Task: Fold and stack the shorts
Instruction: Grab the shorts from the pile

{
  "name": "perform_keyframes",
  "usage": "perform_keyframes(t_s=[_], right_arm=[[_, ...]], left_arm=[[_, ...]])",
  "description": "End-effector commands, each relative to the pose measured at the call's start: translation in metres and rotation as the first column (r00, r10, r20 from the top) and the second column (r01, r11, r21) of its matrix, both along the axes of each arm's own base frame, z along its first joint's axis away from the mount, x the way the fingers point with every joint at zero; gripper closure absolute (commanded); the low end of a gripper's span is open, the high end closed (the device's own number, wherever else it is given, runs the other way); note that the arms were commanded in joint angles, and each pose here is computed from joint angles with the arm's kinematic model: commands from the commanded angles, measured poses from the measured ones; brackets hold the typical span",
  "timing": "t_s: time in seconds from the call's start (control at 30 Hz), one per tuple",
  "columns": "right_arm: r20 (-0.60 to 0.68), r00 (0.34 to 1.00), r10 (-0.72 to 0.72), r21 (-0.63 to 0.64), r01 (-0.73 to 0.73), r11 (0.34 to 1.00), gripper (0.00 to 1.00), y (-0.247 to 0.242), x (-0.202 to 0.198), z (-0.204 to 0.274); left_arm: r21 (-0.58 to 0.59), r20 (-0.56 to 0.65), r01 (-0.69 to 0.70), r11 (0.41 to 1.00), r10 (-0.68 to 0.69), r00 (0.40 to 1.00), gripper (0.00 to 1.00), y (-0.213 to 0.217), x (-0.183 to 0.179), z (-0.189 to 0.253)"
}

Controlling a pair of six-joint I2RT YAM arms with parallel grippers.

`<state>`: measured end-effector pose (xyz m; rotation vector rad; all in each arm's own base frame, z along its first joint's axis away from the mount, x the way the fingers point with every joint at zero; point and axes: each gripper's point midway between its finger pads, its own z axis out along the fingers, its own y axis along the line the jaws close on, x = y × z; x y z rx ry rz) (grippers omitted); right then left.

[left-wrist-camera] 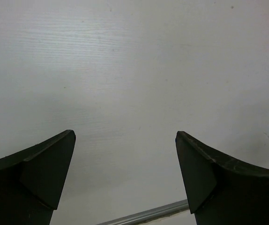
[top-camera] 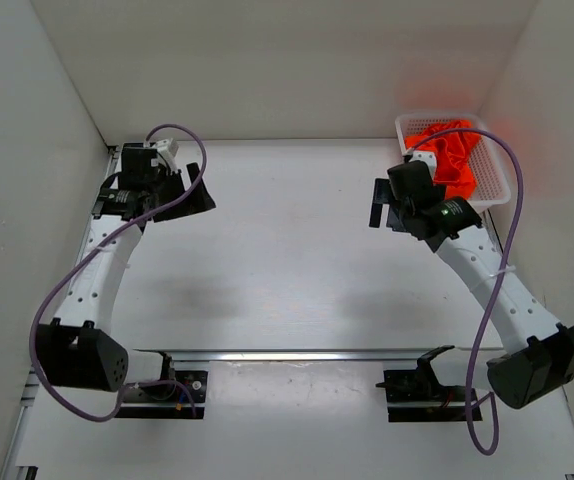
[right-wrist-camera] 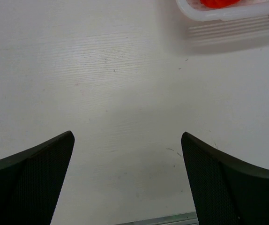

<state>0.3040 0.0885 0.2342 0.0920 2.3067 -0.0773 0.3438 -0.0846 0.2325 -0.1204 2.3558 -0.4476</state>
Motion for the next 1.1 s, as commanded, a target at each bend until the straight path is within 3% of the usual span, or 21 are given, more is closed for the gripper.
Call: perform_keyframes(t_s=[0.0,0.3,0.47,0.5,0.57,0.63,0.77,0.83,0.87,1.07], right_arm=[[0.034,0.998,-0.051,0.009,0.051,0.999,0.01,-0.003,0.007,0.013],[-0.008,0.991,-0.135,0.022,0.135,0.991,0.01,-0.029,0.043,0.004],[-0.076,0.977,-0.198,0.134,0.207,0.969,0.01,-0.066,0.1,-0.006],[-0.05,0.97,-0.237,0.16,0.242,0.957,0.01,-0.084,0.115,0.011],[-0.121,0.953,-0.278,0.144,0.294,0.945,0.01,-0.098,0.136,-0.011],[-0.094,0.941,-0.324,0.161,0.336,0.928,0.01,-0.116,0.16,0.0],[-0.166,0.895,-0.414,0.135,0.437,0.889,0.01,-0.155,0.206,-0.044],[-0.123,0.885,-0.449,0.168,0.464,0.87,0.01,-0.167,0.229,-0.034],[-0.156,0.874,-0.46,0.155,0.482,0.862,0.01,-0.175,0.238,-0.06],[-0.122,0.892,-0.436,0.202,0.452,0.869,0.01,-0.185,0.295,-0.11]], left_arm=[[-0.003,0.137,0.046,0.999,-0.045,0.99,0.0,-0.003,-0.005,0.039],[0.012,0.184,0.058,0.998,-0.059,0.981,0.0,-0.002,-0.007,0.054],[-0.01,0.186,0.106,0.994,-0.102,0.977,0.0,-0.01,-0.011,0.052],[-0.01,0.186,0.106,0.994,-0.102,0.977,0.0,-0.01,-0.011,0.052],[-0.028,0.197,0.109,0.994,-0.102,0.975,0.0,-0.012,-0.009,0.054],[-0.028,0.188,0.109,0.994,-0.102,0.977,0.0,-0.013,-0.005,0.052],[-0.033,0.176,0.116,0.993,-0.109,0.978,0.0,-0.015,0.002,0.049],[-0.027,0.16,0.107,0.994,-0.101,0.982,0.0,-0.014,0.008,0.044],[-0.027,0.163,0.107,0.994,-0.101,0.982,0.0,-0.014,0.011,0.046],[-0.009,0.12,0.075,0.997,-0.073,0.99,0.0,-0.013,0.027,0.033]])
